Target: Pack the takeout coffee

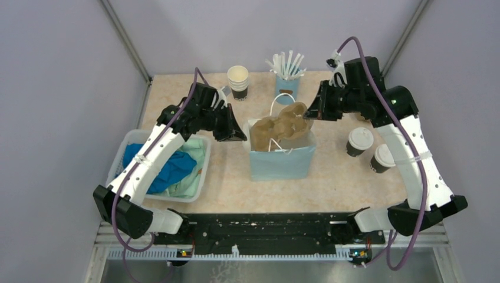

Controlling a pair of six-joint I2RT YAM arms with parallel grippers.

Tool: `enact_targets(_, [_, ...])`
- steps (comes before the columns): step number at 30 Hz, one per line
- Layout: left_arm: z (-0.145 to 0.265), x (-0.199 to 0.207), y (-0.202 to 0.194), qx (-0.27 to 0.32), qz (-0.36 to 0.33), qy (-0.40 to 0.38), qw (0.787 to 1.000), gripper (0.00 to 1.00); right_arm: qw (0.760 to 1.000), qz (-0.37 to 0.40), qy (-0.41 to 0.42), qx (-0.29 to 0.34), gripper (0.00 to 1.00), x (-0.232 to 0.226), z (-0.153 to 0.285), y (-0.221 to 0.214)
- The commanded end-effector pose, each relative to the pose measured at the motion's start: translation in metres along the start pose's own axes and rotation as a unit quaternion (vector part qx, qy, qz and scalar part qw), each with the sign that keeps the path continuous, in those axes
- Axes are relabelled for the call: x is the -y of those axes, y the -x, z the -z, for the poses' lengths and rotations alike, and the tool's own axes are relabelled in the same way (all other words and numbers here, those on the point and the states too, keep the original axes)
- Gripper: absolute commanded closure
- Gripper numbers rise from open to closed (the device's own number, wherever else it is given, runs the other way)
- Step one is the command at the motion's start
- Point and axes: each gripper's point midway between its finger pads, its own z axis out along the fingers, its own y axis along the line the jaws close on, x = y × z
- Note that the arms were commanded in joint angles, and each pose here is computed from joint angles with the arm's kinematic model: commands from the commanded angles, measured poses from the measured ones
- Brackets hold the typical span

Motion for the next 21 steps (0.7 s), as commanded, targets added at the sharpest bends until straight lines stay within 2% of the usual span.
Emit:
enact_targets(1, [-0.003,0.005,0.004,0.011,-0.005,-0.011,1.0,0.99,0.998,-0.05,-0.028,0.029,1.0,-0.004,-0.001,0.001])
enact_targets(9, [0.001,0.007,0.009,0.032,0.001,-0.013,0.999,1.0,0.991,-0.126,-0.022,0.037,1.0,-0.008,-0.025,-0.009])
enact_targets(19, [0.002,0.004,0.005,0.034,0.002,-0.012,0.999,1.0,0.988,-0.145,-0.02,0.045,1.0,0.002,-0.037,-0.019])
enact_targets(20, [0.002,0.004,0.005,0.034,0.003,-0.011,0.999,1.0,0.989,-0.138,-0.027,0.04,0.97,0.007,-0.041,-0.022])
enact_targets(21, [0.002,0.003,0.006,0.036,0.003,-0.01,0.999,1.0,0.991,-0.125,-0.043,0.033,0.84,0.015,-0.044,-0.024])
